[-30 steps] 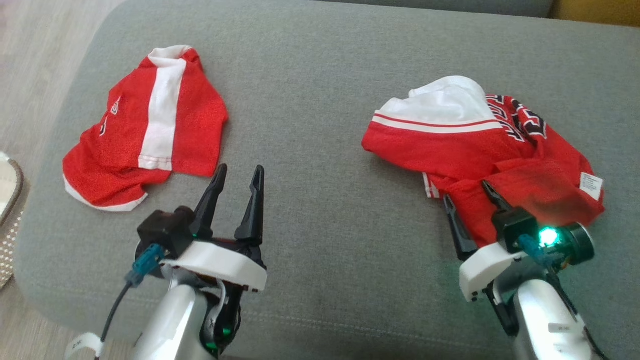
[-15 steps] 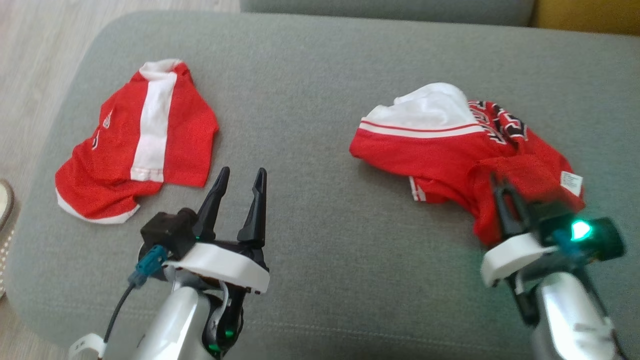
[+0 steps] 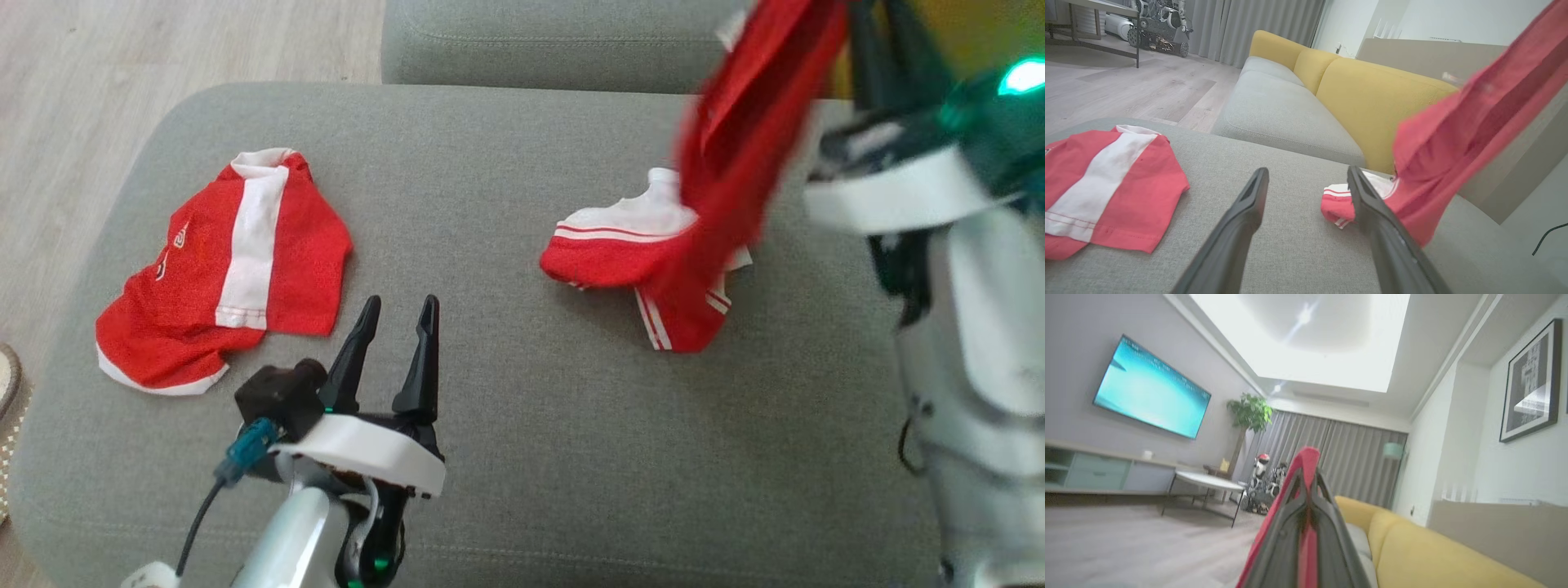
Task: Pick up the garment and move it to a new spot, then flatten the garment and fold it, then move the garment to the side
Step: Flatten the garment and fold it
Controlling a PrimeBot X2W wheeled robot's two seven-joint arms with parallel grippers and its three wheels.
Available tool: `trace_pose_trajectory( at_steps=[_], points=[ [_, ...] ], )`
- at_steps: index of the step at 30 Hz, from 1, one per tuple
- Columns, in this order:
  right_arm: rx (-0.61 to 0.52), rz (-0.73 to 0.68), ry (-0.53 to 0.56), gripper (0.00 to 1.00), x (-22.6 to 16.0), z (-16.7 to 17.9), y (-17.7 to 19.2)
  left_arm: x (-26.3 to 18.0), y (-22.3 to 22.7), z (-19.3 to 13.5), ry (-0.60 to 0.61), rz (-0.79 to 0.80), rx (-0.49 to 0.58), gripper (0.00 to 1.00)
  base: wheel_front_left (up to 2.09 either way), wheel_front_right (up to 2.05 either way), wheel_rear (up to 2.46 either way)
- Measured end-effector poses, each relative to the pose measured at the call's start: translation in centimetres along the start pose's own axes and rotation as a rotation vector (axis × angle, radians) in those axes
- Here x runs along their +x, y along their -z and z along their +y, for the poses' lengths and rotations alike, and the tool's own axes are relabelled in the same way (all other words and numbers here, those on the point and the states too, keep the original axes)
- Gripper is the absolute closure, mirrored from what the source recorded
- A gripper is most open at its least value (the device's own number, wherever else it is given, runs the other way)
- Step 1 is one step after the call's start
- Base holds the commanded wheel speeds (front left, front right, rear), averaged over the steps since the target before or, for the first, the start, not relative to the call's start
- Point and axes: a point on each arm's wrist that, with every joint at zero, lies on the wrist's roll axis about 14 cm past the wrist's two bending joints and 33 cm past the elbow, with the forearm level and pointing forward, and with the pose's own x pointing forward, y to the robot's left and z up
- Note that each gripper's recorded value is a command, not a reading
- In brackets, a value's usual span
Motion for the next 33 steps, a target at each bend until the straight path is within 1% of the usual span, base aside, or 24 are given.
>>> trace_pose_trajectory(
  at_steps=[2, 4, 6, 8, 10, 13, 14, 16, 19, 21, 23, 24, 25, 26, 28, 33],
  points=[
    [0.012, -0.09, 0.009, 1.0, 1.0, -0.6, -2.6, -0.1, 0.1, 0.0, -0.001, 0.003, -0.002, 0.0, 0.0, 0.0, 0.0],
    [0.007, -0.122, 0.033, 1.0, 1.2, -1.6, -3.4, -0.2, 0.3, 0.0, -0.002, 0.007, -0.004, 0.0, 0.0, 0.0, 0.0],
    [0.004, -0.078, 0.089, 1.0, 0.6, -3.6, -2.2, -0.1, 0.2, 0.1, -0.009, 0.006, -0.003, 0.0, 0.0, 0.0, 0.0],
    [0.005, 0.016, 0.154, 1.0, -0.9, -5.7, 0.4, 0.0, 0.3, 0.1, -0.009, 0.007, -0.006, 0.0, 0.0, 0.0, 0.0],
    [0.006, 0.156, 0.21, 1.0, -3.9, -7.1, 4.4, 0.2, 0.6, 0.2, -0.014, 0.015, -0.016, 0.0, 0.0, 0.0, 0.0],
    [0.02, 0.406, 0.309, 1.0, -10.7, -8.9, 10.6, 0.4, 1.1, 0.2, -0.013, 0.028, -0.019, 0.0, 0.0, 0.0, 0.0],
    [0.02, 0.406, 0.309, 1.0, -10.7, -8.9, 10.6, 0.4, 1.1, 0.2, -0.013, 0.028, -0.019, 0.0, 0.0, 0.0, 0.0],
    [0.022, 0.557, 0.398, 1.0, -15.8, -10.5, 13.4, 0.7, 1.4, 0.0, -0.007, 0.037, -0.021, 0.0, 0.0, 0.0, 0.0],
    [0.014, 0.707, 0.538, 1.0, -22.0, -12.9, 15.4, 1.1, 1.9, -0.5, 0.01, 0.052, -0.021, 0.0, 0.0, 0.0, 0.0],
    [-0.004, 0.744, 0.611, 1.0, -24.2, -14.4, 15.6, 1.4, 2.4, -0.9, 0.025, 0.062, -0.017, 0.0, 0.0, 0.0, 0.0],
    [-0.026, 0.761, 0.66, 1.0, -25.4, -15.6, 15.4, 1.8, 2.8, -1.2, 0.038, 0.073, -0.017, 0.0, 0.0, 0.0, 0.0],
    [-0.034, 0.764, 0.677, 0.91, -25.6, -16.1, 15.4, 2.0, 2.9, -1.4, 0.046, 0.077, -0.016, 0.0, 0.0, 0.0, 0.0],
    [-0.047, 0.772, 0.689, 0.0, -25.9, -16.5, 15.3, 2.2, 3.1, -1.6, 0.053, 0.079, -0.016, 0.0, 0.0, 0.0, 0.0],
    [-0.062, 0.796, 0.693, 0.0, -26.2, -16.8, 15.6, 2.4, 3.2, -1.7, 0.06, 0.081, -0.016, 0.0, 0.0, 0.0, 0.0],
    [-0.057, 0.829, 0.699, 0.0, -26.4, -16.9, 16.1, 2.7, 3.3, -2.0, 0.069, 0.084, -0.016, 0.0, 0.0, 0.0, 0.0],
    [-0.048, 0.813, 0.688, 0.0, -25.6, -16.5, 16.1, 2.8, 3.4, -2.2, 0.075, 0.088, -0.016, 0.0, 0.0, 0.0, 0.0]
  ],
)
